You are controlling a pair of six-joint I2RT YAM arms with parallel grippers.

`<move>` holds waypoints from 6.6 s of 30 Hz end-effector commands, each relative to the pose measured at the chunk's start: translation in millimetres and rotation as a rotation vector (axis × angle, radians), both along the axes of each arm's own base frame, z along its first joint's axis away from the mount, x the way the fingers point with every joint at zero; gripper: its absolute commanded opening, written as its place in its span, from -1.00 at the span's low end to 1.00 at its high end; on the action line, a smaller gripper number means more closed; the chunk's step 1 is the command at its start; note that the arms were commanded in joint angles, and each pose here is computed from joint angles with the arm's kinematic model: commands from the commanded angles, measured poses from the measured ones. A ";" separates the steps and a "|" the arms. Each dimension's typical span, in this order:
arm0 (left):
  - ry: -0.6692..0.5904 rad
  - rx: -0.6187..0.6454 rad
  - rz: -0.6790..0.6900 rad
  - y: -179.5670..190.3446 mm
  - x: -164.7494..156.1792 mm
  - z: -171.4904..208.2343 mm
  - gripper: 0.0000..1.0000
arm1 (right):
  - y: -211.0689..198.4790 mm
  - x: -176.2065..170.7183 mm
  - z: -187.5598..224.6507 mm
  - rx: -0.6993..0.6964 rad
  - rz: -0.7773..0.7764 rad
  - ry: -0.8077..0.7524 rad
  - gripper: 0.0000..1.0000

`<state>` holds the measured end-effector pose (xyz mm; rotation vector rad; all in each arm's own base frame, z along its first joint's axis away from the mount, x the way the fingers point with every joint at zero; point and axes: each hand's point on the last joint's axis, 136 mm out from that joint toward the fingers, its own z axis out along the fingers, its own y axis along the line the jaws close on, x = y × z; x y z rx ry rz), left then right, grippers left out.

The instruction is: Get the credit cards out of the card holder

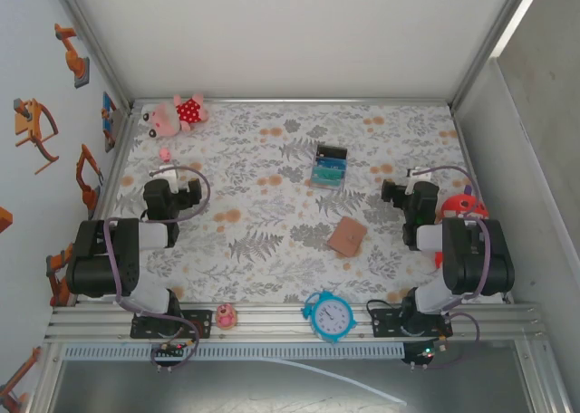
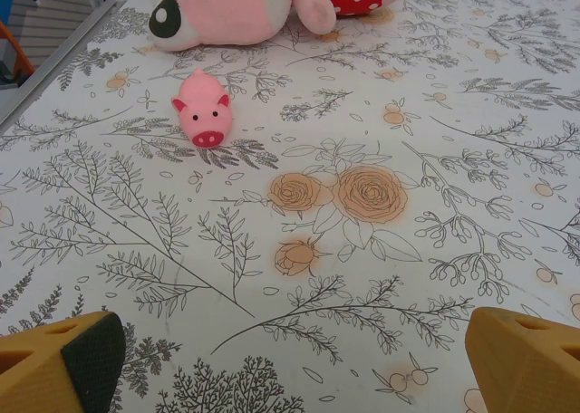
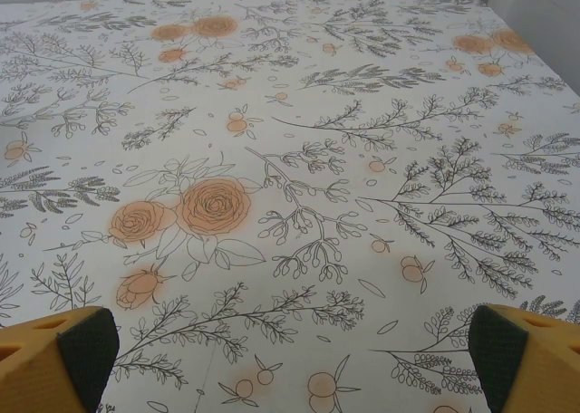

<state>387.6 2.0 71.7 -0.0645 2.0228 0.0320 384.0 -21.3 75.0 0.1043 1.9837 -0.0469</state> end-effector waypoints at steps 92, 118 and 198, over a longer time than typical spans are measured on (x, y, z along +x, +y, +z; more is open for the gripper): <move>0.521 0.080 -0.924 -451.1 -179.8 4.2 0.94 | -23.6 -116.4 52.8 0.230 -0.434 0.525 0.99; 0.584 0.288 -0.909 -463.2 -191.0 -51.8 0.94 | 4.4 -123.9 65.5 0.180 -0.369 0.558 0.99; 0.155 0.068 -0.692 -386.3 -149.7 80.2 0.25 | 191.7 -89.3 103.3 0.966 0.413 0.355 0.95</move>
